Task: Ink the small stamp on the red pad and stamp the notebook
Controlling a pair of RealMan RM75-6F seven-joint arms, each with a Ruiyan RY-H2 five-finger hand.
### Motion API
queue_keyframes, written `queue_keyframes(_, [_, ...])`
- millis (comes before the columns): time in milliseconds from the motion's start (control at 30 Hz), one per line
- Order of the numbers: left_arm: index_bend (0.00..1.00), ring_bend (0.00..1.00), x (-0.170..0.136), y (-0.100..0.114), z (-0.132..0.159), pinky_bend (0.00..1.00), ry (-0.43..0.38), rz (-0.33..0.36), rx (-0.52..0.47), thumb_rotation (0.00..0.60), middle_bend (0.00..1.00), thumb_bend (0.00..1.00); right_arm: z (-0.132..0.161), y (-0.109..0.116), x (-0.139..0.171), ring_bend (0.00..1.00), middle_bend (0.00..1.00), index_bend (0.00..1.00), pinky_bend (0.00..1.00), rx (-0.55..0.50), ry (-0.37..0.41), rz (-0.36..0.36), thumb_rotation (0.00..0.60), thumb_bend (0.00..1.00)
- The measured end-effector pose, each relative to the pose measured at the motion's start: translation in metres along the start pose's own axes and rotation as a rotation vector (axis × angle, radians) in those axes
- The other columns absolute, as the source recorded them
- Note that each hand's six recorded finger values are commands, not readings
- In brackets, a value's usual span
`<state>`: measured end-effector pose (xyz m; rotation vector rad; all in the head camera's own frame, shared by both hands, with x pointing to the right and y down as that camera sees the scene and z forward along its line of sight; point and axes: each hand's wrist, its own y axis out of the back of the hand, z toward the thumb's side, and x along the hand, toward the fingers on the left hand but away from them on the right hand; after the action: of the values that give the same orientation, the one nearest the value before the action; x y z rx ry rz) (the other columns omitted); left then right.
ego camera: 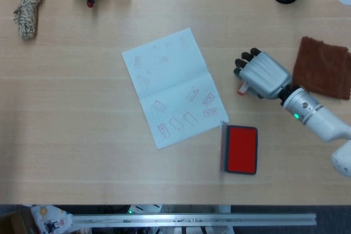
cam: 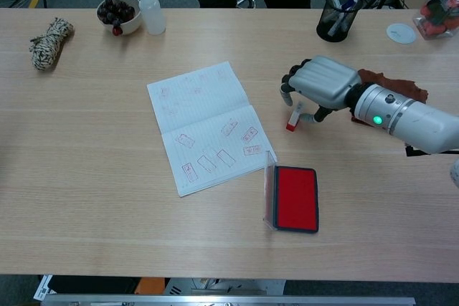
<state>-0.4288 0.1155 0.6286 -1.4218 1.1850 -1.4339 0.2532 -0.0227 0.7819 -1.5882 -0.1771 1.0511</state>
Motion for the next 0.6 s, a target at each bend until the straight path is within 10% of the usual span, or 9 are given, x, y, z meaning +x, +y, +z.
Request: queue_keyframes(600, [0.21,0.19,0.0016,-0.0019,-0.0012,0.15,0.003,-0.004,-0.001,0.6,0.19,0.26,0.0004,-0.0051,-0.0042,0.26,0.38,0.51,0.29,-0.024,-0.002,0.01,0.6,0.3])
